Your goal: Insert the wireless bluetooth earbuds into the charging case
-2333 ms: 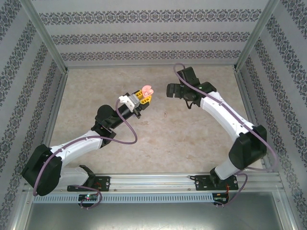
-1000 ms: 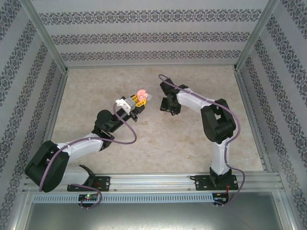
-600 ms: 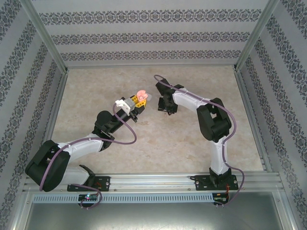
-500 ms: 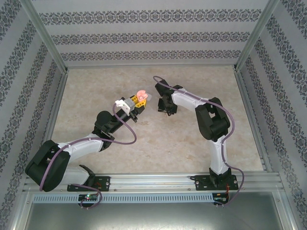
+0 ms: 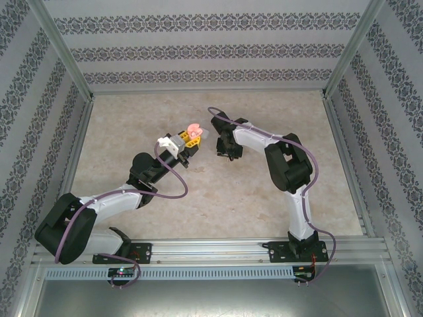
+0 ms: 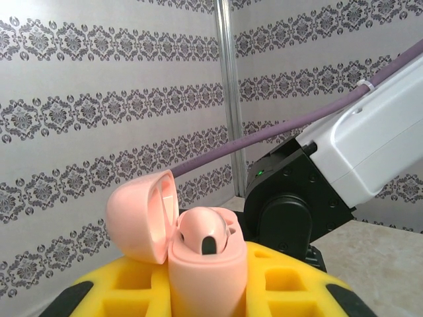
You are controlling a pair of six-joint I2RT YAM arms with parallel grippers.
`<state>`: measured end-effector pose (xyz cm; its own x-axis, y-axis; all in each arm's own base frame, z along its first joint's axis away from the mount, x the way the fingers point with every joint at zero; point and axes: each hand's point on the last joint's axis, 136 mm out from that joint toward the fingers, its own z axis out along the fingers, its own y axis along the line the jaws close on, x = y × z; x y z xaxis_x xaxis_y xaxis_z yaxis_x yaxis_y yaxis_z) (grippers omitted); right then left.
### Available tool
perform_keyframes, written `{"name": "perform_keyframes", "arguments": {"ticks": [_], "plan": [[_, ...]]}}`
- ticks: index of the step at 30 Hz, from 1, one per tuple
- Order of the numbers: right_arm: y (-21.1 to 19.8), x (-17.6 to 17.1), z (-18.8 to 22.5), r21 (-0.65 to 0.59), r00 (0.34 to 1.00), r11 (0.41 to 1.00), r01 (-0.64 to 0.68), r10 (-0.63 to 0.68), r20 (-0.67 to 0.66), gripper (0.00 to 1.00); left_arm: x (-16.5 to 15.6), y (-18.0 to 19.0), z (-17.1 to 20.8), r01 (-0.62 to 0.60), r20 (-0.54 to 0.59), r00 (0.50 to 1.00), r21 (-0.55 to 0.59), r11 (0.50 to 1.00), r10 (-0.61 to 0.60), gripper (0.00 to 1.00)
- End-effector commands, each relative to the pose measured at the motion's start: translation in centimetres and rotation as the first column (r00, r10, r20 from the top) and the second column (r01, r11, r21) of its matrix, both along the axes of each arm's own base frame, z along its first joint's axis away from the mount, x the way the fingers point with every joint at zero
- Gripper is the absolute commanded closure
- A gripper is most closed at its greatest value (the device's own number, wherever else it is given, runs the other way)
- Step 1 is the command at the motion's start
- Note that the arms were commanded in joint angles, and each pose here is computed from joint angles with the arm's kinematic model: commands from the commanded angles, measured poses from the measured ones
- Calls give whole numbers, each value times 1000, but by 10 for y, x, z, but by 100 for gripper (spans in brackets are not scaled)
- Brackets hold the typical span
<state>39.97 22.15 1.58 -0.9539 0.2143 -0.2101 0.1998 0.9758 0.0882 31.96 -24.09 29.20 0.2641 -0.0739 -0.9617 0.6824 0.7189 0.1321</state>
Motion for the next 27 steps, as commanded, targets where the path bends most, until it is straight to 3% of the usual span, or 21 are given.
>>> {"name": "perform_keyframes", "arguments": {"ticks": [1, 10, 27], "plan": [[0, -3, -2, -42, 1000, 999, 1, -2, -6, 61, -3, 7, 11, -6, 41, 999, -39, 999, 7, 100], [-2, -4, -7, -53, 1000, 999, 1, -2, -13, 62, -3, 7, 12, -4, 40, 999, -43, 999, 6, 100], [1, -3, 5, -26, 1000, 1000, 0, 1, 17, 75, -3, 7, 13, -1, 37, 999, -39, 999, 2, 100]]}}
